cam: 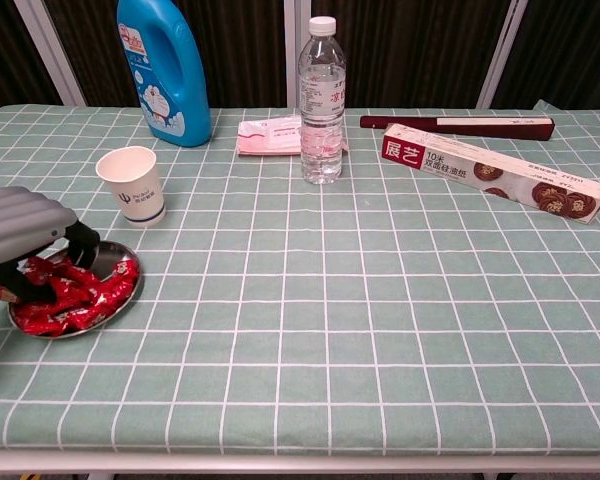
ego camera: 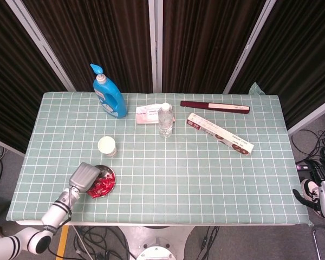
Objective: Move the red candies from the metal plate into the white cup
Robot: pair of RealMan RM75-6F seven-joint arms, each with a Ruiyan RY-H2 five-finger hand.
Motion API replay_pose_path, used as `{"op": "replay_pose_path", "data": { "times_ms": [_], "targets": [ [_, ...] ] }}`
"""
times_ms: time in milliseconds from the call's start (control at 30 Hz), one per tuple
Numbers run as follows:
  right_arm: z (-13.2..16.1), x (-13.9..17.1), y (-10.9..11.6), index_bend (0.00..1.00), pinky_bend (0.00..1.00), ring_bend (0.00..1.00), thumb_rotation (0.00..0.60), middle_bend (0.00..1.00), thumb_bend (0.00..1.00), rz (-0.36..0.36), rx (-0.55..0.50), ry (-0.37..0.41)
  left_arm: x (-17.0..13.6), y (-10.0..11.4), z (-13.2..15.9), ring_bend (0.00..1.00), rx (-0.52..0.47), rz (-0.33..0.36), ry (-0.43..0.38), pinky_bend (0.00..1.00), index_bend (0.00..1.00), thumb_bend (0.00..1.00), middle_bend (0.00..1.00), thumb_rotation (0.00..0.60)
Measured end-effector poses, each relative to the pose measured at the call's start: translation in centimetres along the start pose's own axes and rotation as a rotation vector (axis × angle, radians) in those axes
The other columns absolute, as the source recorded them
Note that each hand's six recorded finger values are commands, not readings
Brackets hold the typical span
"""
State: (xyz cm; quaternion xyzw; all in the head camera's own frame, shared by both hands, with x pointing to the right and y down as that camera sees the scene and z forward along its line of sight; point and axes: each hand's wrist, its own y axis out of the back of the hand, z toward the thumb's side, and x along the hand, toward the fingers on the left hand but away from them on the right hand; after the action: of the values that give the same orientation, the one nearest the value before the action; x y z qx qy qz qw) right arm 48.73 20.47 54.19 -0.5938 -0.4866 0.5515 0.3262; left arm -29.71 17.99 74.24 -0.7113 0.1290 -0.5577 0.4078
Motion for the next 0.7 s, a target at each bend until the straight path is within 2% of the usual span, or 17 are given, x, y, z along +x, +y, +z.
{"op": "replay_pose_path", "data": {
  "times_ms": [233, 467, 700],
  "targets": [
    [-0.3, 0.0, 0.0, 0.15, 0.35, 0.07, 0.600, 0.17, 0.13, 0.001, -0.005, -0.006, 0.0, 0.1, 0.4, 0.93, -0.095, -0.001, -0.017, 1.00, 0.67, 0.54, 0.76, 0.600],
    [-0.5, 0.0, -0.1, 0.15, 0.35, 0.07, 0.600, 0.17, 0.13, 0.002, -0.010, -0.006, -0.3, 1.3, 0.5, 0.94, -0.213, 0.022, -0.027, 1.00, 0.69, 0.57, 0.77, 0.600],
    [-0.7, 0.0, -0.1, 0.14, 0.35, 0.07, 0.600, 0.17, 0.13, 0.003, -0.013, -0.007, -0.2, 4.1, -1.0, 0.94, -0.308, 0.086, -0.004, 1.00, 0.69, 0.57, 0.77, 0.600]
  ]
}}
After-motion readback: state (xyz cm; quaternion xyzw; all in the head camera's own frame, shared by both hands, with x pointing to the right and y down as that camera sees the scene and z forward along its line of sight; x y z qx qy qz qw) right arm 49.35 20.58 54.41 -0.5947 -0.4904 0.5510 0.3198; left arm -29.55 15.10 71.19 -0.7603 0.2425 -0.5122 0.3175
